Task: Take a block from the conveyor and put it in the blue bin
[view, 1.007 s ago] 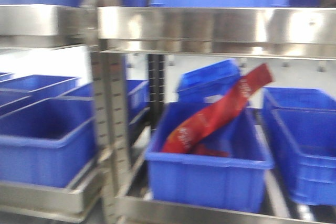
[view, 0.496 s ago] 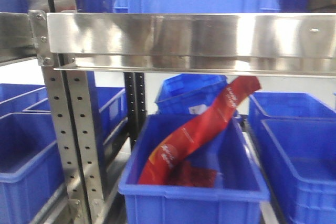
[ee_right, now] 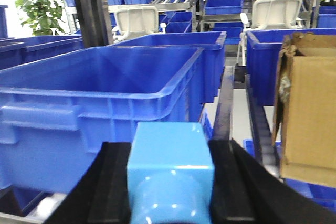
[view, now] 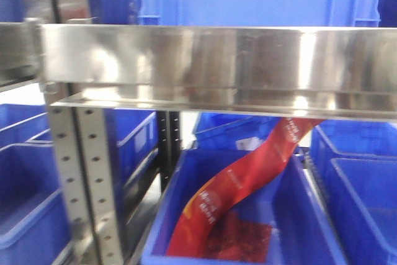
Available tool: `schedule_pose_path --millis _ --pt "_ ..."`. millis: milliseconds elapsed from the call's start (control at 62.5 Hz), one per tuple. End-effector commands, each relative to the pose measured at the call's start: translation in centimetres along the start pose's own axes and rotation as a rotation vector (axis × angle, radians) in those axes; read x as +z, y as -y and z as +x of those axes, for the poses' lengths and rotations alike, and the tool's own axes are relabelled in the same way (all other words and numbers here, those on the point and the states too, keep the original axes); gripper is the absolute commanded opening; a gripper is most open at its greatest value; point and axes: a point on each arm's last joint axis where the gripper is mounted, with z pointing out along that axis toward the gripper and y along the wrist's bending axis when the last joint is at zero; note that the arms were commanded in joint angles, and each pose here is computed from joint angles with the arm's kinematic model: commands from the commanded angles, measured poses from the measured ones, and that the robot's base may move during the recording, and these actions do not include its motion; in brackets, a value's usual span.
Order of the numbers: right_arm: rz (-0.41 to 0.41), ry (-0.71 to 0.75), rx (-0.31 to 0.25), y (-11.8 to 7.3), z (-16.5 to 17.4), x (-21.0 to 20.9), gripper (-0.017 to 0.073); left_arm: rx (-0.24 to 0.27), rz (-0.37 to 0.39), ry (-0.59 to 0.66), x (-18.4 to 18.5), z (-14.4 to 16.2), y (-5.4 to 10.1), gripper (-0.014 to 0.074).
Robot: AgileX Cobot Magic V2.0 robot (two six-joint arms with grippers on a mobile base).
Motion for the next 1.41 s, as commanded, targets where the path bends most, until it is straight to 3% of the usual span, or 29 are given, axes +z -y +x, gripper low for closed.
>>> schedule_pose_path --millis 0,1391 --pt "0.003 0.026 -0.01 0.03 -0.17 -0.07 -0.0162 0.0 -0.004 0.027 -0.19 -0.27 -0.03 -0.0111" --pt "0.003 0.026 -0.01 0.03 -0.17 -0.07 -0.0162 0.0 -0.004 0.027 -0.19 -0.27 -0.03 -0.0111"
